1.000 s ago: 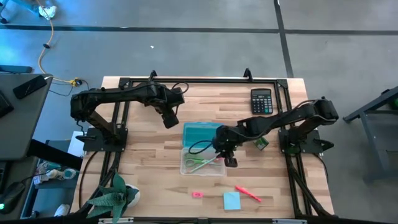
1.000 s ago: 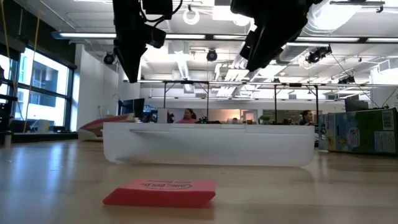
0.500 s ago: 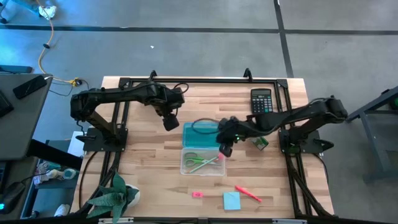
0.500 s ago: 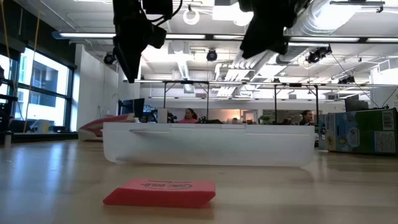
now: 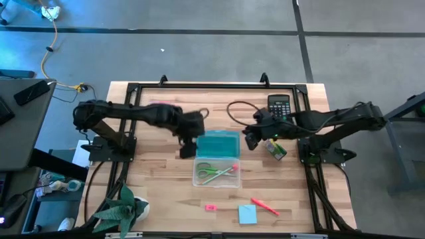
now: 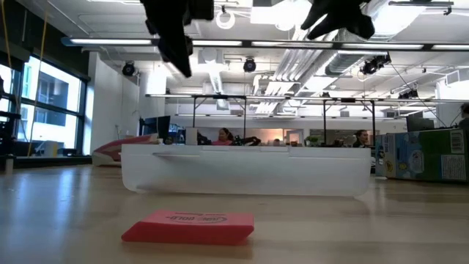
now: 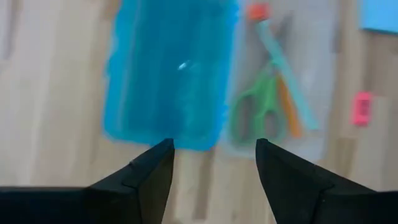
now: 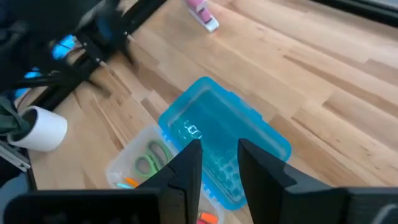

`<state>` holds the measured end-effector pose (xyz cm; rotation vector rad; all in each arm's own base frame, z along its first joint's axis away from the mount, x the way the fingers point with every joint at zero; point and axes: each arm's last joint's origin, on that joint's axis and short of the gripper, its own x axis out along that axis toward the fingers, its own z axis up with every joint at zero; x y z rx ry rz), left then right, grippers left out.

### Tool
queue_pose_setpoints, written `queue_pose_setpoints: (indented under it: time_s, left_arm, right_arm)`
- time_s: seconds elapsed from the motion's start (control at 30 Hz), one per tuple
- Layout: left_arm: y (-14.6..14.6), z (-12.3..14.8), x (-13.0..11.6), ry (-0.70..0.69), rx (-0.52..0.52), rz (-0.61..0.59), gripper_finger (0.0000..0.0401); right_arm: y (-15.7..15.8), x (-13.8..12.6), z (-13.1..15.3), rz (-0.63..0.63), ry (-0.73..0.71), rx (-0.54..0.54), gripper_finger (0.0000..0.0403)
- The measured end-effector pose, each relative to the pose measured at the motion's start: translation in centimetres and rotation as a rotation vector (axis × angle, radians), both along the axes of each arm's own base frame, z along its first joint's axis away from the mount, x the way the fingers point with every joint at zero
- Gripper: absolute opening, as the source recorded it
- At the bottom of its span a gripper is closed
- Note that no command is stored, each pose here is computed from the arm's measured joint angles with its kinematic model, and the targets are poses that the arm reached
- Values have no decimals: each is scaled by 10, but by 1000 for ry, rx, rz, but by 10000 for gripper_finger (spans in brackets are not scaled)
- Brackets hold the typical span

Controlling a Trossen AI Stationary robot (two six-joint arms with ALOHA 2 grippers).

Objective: Pack school essentials
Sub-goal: Put the pink eraser into the supply box

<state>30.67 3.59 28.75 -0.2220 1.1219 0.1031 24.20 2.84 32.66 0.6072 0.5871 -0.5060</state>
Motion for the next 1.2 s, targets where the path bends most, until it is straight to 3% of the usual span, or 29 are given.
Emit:
queue_pose_setpoints:
  time_s: [0.17,0.3,0.83,1.2]
  left_arm:
    - [-37,3,8,-63,30,-128,212]
    - [-63,6,13,-134,59,-150,212]
    - [-135,8,7,-213,-52,50,211]
    - [-161,8,-2,-242,-4,34,211]
  right_arm:
    - [-3,-19,9,26,19,-33,94]
    - [-5,-31,12,49,52,-56,94]
    - [-6,-42,10,106,134,-65,94]
    - [-7,-43,10,-3,98,2,94]
